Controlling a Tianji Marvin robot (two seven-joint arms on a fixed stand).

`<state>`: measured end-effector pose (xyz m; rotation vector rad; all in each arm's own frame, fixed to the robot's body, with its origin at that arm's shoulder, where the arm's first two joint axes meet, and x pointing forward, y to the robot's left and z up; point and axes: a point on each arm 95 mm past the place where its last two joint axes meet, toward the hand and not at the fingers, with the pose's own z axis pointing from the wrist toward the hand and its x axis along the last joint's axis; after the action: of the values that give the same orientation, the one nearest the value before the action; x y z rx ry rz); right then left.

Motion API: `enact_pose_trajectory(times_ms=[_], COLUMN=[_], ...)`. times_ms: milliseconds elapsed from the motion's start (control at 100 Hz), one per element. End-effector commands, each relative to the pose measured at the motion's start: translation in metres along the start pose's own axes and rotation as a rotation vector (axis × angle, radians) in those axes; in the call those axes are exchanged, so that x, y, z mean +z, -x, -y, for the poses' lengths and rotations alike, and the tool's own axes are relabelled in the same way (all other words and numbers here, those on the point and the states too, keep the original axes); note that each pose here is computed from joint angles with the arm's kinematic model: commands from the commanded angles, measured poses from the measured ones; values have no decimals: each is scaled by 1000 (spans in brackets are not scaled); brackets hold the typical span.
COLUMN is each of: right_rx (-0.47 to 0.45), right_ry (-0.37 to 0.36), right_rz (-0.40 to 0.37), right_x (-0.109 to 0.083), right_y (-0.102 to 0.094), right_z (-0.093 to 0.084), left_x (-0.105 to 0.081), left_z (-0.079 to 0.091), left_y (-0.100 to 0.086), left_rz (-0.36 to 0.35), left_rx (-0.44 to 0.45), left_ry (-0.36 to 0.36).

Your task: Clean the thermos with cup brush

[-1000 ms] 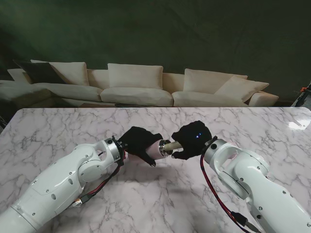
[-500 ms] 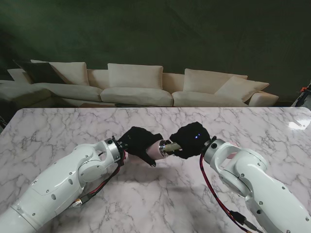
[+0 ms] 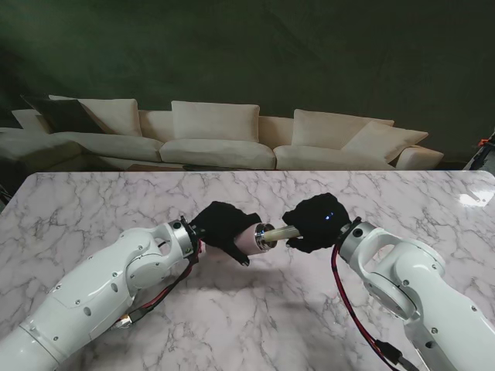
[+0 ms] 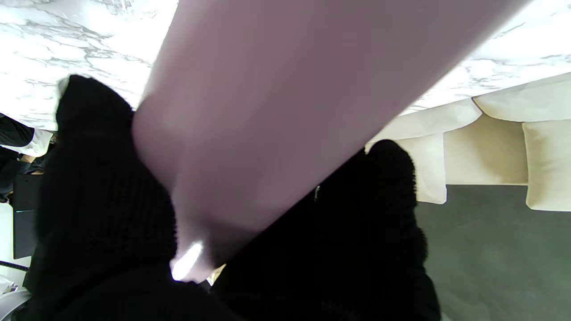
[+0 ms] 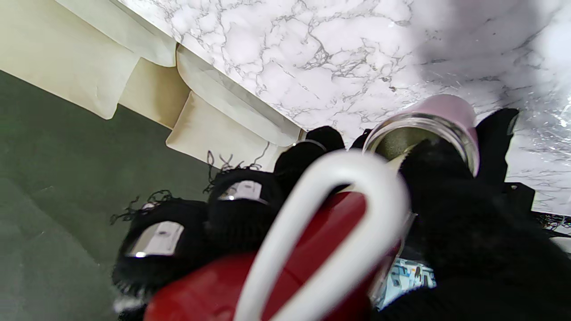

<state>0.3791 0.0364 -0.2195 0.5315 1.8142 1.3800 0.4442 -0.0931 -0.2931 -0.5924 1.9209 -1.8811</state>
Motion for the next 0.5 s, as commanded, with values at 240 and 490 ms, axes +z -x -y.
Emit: enact_pose_trajectory(times_ms=[240,490], right_rx=[5,38], right_ry=[36,49], right_rz=[31,53], right_x=[-18,-34], right_y=[8,14], right_z=[-16,-17], left_x=[-5,-8], left_z=[-9,-9], left_y=[9,10], left_rz=[15,18], left_rx=[11,14], left_ry=[37,31])
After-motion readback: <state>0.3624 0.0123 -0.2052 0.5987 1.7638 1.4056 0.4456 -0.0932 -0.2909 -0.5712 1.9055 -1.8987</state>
